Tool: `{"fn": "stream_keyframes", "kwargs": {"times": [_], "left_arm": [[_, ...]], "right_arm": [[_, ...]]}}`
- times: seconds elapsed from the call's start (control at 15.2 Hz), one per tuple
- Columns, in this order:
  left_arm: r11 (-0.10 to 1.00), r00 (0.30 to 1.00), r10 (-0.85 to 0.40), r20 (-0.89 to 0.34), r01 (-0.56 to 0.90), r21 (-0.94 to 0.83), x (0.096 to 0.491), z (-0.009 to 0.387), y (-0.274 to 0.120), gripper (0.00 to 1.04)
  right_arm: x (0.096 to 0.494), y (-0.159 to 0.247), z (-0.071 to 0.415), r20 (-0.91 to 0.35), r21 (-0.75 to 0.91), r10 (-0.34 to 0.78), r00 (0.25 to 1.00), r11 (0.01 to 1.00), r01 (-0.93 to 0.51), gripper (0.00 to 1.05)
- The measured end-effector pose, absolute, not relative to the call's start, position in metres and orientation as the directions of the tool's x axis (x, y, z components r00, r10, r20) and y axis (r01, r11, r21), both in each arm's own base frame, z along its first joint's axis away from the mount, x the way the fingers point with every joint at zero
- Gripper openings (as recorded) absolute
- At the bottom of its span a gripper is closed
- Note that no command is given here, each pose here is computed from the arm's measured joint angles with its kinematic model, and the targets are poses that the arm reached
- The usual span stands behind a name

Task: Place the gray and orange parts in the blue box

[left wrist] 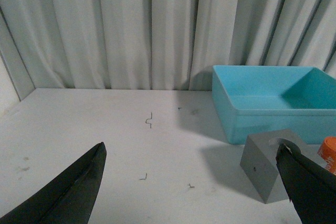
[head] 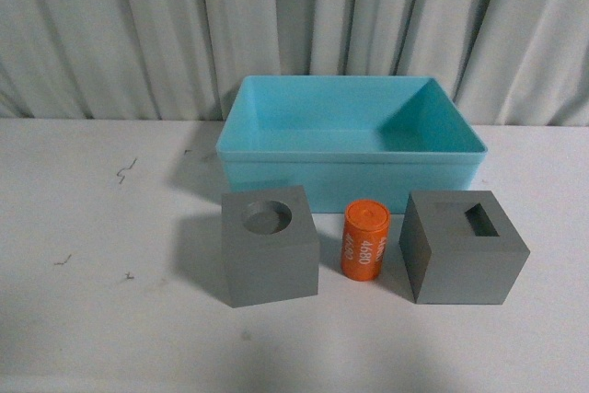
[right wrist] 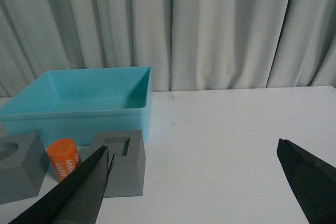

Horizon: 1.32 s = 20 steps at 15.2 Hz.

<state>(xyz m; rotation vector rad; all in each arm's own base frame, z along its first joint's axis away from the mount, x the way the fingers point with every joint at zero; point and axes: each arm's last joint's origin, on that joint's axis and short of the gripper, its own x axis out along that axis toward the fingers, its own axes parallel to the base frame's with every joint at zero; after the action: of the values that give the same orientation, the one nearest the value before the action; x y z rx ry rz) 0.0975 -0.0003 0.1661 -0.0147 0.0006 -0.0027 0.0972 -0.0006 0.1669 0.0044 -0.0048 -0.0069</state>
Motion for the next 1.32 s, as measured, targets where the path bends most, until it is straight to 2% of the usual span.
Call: {"fn": "stream_keyframes", "kwargs": {"times": [1.32], "left_arm": [[1.0, 1.0, -0.003, -0.001, 0.003, -0.015, 0.0975, 0.1661, -0.0003, 0.98]], "right_arm": [[0.0972, -0.0006, 0.1669, 0.005, 0.004, -0.007, 1.0, 1.0, 0.007, 0.98]]}}
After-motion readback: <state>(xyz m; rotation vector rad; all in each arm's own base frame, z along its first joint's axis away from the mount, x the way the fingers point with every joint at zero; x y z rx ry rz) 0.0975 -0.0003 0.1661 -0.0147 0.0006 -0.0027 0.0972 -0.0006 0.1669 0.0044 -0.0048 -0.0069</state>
